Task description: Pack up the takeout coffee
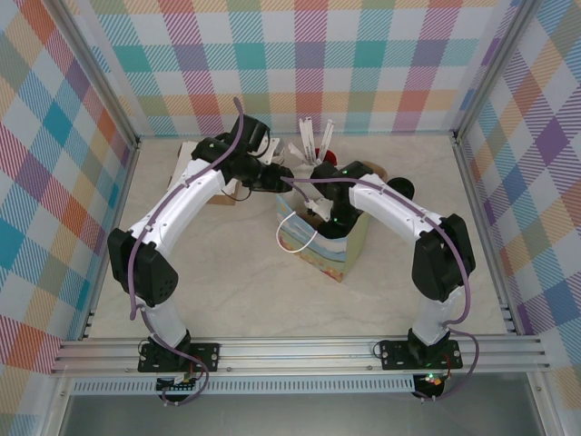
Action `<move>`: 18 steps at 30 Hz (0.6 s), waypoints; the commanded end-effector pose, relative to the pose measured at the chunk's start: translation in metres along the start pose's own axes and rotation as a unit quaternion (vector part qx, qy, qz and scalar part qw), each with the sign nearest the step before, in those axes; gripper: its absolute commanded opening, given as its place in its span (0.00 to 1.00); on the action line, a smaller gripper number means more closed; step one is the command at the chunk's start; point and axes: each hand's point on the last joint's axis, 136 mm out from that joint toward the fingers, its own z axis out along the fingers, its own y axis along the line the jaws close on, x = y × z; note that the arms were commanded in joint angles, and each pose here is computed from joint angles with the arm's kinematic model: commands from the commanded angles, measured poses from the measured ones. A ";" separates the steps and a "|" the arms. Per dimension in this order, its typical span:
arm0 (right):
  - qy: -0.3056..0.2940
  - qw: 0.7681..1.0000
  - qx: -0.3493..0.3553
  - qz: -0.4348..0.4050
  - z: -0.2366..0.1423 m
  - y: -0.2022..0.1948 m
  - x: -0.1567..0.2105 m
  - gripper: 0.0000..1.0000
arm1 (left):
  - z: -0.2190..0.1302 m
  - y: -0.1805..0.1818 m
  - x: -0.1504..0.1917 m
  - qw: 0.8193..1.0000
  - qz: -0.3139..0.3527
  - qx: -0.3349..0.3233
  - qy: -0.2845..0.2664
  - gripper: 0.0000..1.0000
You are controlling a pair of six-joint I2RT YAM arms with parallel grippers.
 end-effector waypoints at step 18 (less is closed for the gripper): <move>0.014 1.000 -0.001 0.003 0.011 -0.006 0.003 0.84 | -0.006 0.005 -0.004 1.000 -0.003 -0.011 -0.001 0.54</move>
